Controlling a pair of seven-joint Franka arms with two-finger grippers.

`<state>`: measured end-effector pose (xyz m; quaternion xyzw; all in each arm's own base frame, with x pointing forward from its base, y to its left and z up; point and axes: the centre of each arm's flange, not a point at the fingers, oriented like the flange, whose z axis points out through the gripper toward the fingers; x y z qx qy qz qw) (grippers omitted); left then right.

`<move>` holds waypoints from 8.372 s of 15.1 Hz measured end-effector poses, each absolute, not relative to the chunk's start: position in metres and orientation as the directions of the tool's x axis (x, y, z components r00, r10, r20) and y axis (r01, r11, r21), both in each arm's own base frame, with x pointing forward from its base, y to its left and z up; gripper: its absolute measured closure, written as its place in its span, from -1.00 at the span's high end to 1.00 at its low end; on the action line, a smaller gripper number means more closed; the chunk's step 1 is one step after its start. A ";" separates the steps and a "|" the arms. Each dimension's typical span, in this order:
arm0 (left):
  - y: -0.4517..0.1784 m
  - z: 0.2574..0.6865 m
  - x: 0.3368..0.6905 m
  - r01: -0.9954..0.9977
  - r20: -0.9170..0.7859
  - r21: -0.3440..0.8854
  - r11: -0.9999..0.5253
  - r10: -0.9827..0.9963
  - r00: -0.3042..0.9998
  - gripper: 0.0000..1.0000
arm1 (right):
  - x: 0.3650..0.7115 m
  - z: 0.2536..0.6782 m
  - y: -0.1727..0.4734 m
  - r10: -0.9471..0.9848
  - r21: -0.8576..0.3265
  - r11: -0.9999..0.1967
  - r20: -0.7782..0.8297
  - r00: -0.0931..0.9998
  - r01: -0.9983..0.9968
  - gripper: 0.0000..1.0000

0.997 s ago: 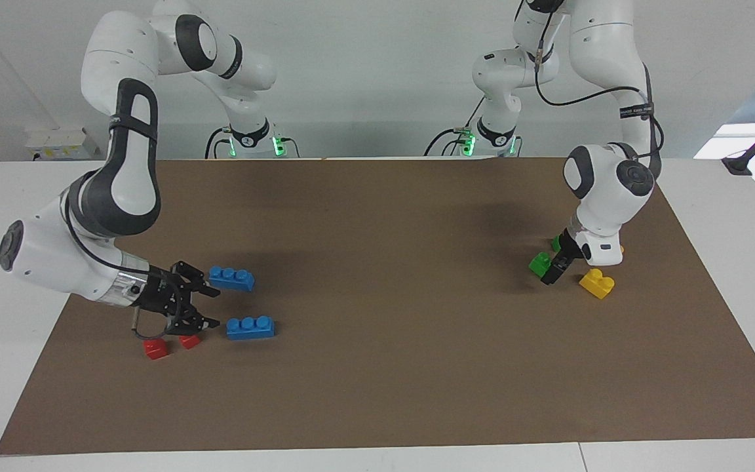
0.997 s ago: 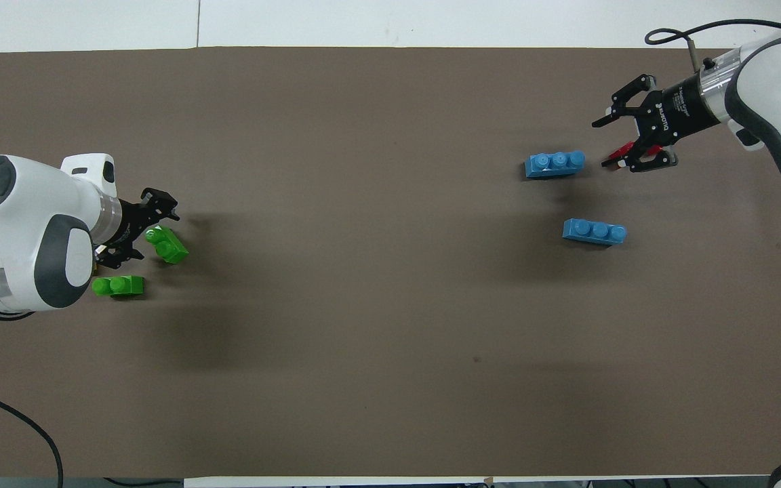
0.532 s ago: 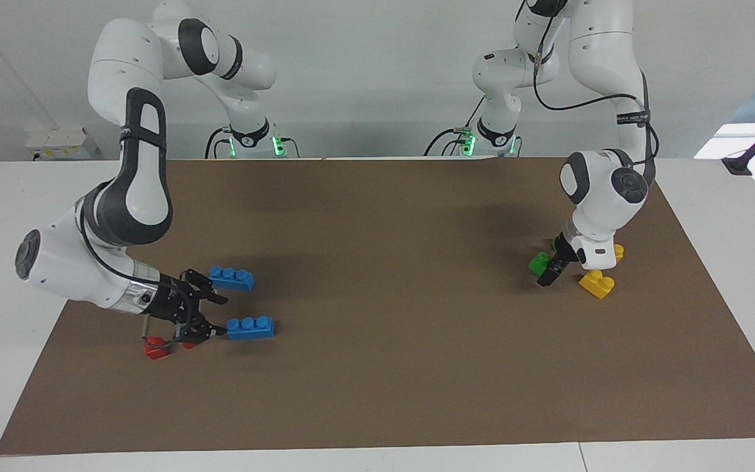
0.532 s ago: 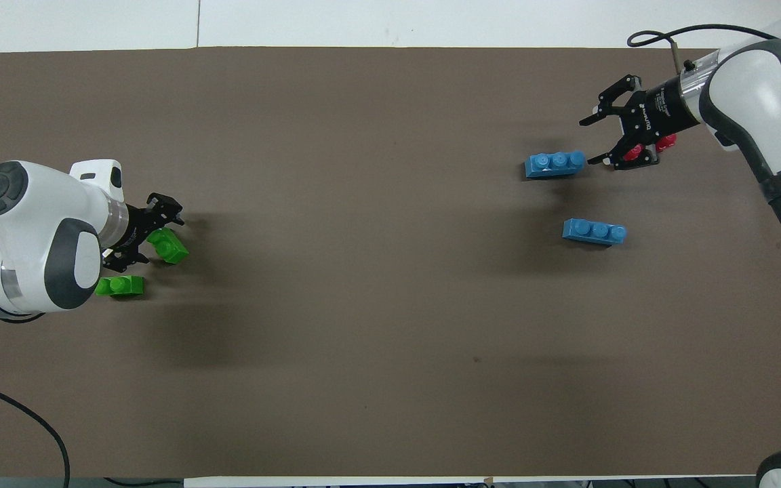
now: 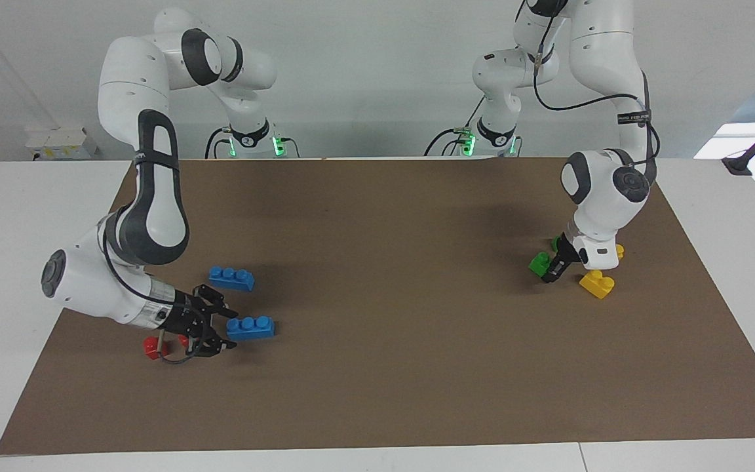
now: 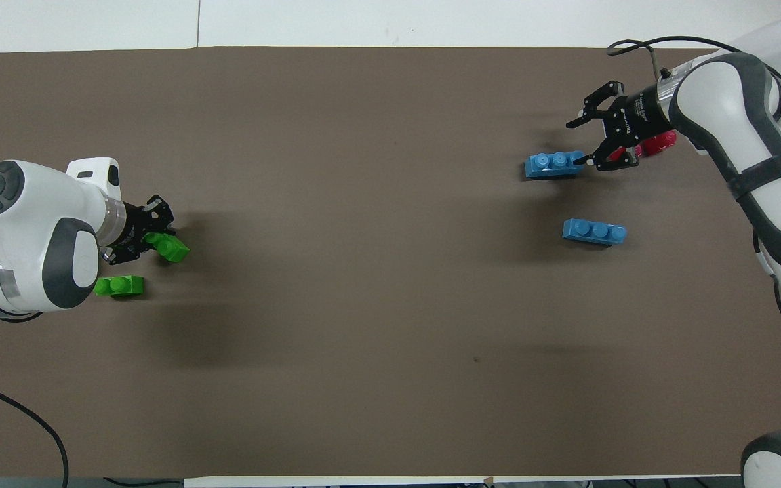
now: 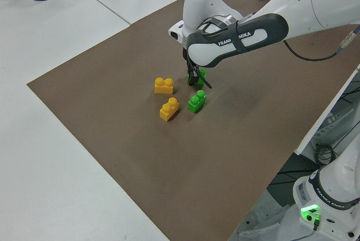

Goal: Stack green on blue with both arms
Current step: 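Grasp the blue brick with the right gripper while the left gripper grasps green, then carry the green and blue bricks toward each other at table center, then lower the green brick onto the blue brick with the left gripper, then press the green brick down onto the blue brick with both grippers, then open the left gripper and withdraw while the right gripper releases blue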

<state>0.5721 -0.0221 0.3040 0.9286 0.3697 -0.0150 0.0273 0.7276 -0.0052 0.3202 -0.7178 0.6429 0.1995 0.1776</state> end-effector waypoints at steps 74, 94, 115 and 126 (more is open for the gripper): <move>-0.350 0.407 0.559 0.989 -0.049 0.045 -0.144 0.988 0.147 -0.31 | 0.611 0.280 0.321 -0.839 -0.002 0.037 -0.543 -0.030 -0.999 -0.31; -0.363 0.352 0.564 0.976 -0.052 0.119 -0.182 0.981 0.189 -0.31 | 0.610 0.279 0.321 -0.836 -0.003 0.048 -0.547 -0.039 -0.999 -0.31; -0.359 0.325 0.556 0.952 0.019 0.119 -0.281 0.960 0.281 0.99 | 0.609 0.279 0.321 -0.836 -0.008 0.051 -0.548 -0.038 -0.999 -0.31; -0.277 0.463 0.555 0.942 -0.008 0.073 -0.327 0.944 0.328 1.00 | 0.606 0.273 0.322 -0.838 -0.006 0.052 -0.544 -0.041 -0.999 0.80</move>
